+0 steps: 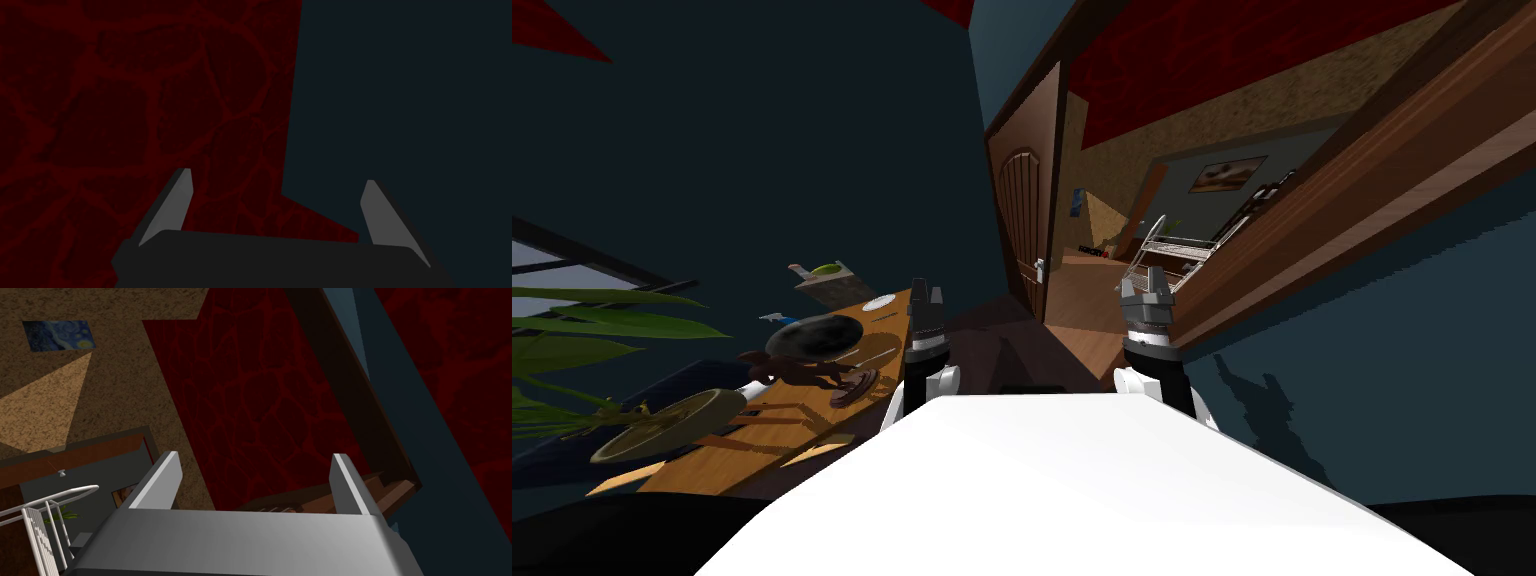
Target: Push the door open
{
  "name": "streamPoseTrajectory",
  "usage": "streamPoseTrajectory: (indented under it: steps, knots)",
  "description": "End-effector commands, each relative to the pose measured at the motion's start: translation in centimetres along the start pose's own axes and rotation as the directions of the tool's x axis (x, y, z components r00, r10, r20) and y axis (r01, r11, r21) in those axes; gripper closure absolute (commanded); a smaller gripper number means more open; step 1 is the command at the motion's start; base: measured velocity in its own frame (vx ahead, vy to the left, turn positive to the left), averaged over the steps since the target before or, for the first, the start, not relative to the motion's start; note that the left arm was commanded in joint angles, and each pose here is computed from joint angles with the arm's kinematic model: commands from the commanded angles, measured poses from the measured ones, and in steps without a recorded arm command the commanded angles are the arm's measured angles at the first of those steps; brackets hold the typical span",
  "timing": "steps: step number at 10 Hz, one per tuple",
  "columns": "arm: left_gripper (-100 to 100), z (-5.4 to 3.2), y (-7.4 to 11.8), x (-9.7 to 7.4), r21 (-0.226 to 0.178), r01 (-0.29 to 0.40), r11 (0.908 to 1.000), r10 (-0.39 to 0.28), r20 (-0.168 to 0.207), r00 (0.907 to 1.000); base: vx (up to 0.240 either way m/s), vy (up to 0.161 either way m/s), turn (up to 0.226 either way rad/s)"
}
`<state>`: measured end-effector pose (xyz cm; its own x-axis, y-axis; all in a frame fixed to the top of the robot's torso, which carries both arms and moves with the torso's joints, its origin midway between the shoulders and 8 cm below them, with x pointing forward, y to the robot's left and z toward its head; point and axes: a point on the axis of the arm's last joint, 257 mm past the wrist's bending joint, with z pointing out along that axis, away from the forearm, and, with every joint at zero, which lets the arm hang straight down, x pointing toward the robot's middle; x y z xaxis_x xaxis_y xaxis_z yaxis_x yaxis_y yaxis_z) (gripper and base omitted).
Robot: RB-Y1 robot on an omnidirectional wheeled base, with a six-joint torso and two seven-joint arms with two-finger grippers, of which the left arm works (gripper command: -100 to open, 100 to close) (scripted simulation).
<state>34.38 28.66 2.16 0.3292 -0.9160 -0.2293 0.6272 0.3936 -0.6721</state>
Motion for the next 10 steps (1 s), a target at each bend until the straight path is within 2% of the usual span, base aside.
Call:
streamPoseTrajectory:
  steps: [1, 7, 10]
  knots:
    - [-100, 0.03, 0.8, 0.7, -0.009, 0.018, 0.9998, -0.019, -0.013, 0.9997, 0.034, 0.019, -0.058]
    - [-100, 0.11, 4.6, 4.3, -0.062, 0.104, 0.9927, -0.108, -0.070, 0.9917, 0.092, 0.047, -0.071]
    - [-100, 0.10, 6.6, 6.4, -0.094, 0.147, 0.9847, -0.156, -0.098, 0.9830, 0.078, 0.047, -0.076]
